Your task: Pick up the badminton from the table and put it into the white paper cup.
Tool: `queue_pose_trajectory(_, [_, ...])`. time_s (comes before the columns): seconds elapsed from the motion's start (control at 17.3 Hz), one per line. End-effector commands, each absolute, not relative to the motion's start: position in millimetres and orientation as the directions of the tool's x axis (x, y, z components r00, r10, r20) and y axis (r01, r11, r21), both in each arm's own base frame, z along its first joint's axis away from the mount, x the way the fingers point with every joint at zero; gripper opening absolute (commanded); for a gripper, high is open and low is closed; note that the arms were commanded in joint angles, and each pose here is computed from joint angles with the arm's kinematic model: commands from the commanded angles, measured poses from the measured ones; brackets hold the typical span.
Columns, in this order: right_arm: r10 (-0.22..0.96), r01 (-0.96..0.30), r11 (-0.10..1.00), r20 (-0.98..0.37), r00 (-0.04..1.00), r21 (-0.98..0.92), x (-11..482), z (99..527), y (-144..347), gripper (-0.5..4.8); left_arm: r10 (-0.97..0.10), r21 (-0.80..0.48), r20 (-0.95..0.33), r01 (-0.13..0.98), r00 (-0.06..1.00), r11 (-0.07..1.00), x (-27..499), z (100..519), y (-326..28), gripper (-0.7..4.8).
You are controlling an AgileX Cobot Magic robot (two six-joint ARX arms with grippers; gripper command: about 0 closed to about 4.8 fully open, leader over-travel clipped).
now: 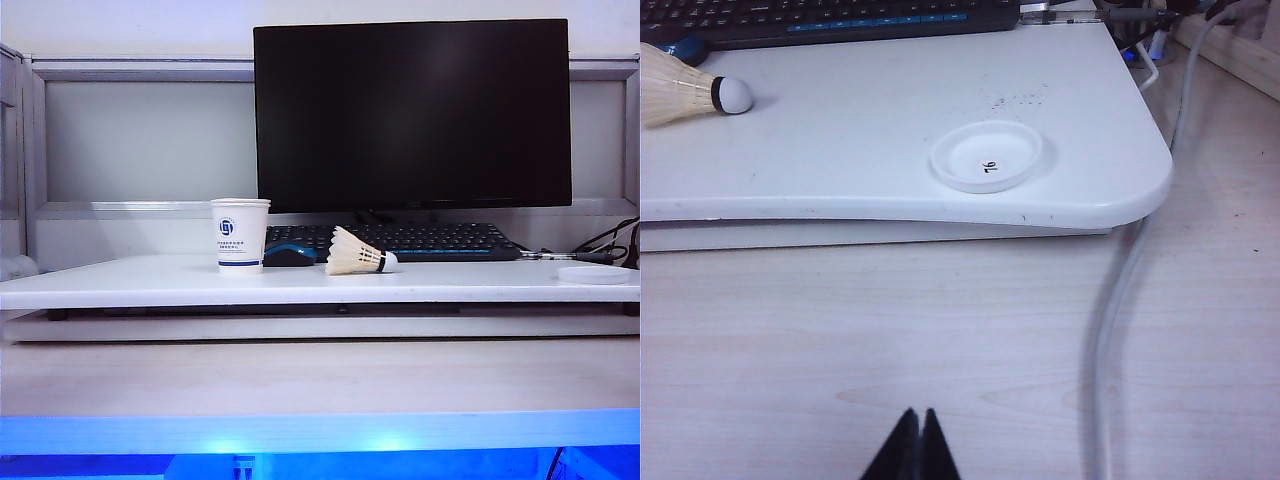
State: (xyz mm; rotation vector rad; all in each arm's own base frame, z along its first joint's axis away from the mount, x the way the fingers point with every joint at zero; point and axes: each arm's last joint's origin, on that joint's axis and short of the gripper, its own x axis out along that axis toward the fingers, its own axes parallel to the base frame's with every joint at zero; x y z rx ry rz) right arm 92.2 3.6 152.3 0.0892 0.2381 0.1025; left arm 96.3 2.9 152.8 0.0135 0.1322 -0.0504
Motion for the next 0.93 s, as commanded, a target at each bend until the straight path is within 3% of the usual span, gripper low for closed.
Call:
queue_pose_trajectory(0.06, [0.112,-0.093,0.991,-0.207,0.972,0.099,92.2,155.7,3.6,-0.04,-0.053,0.007,-0.129,0.054,0.99,0.999,96.4,153.0,2.9,0.22])
queue_pose_trajectory(0.93, [0.112,-0.093,0.991,-0.205,0.972,0.098,92.2,155.9,3.6,-0.04,-0.053,-0.01,-0.167,0.052,0.985,0.999,95.9,149.4,2.8,0.22])
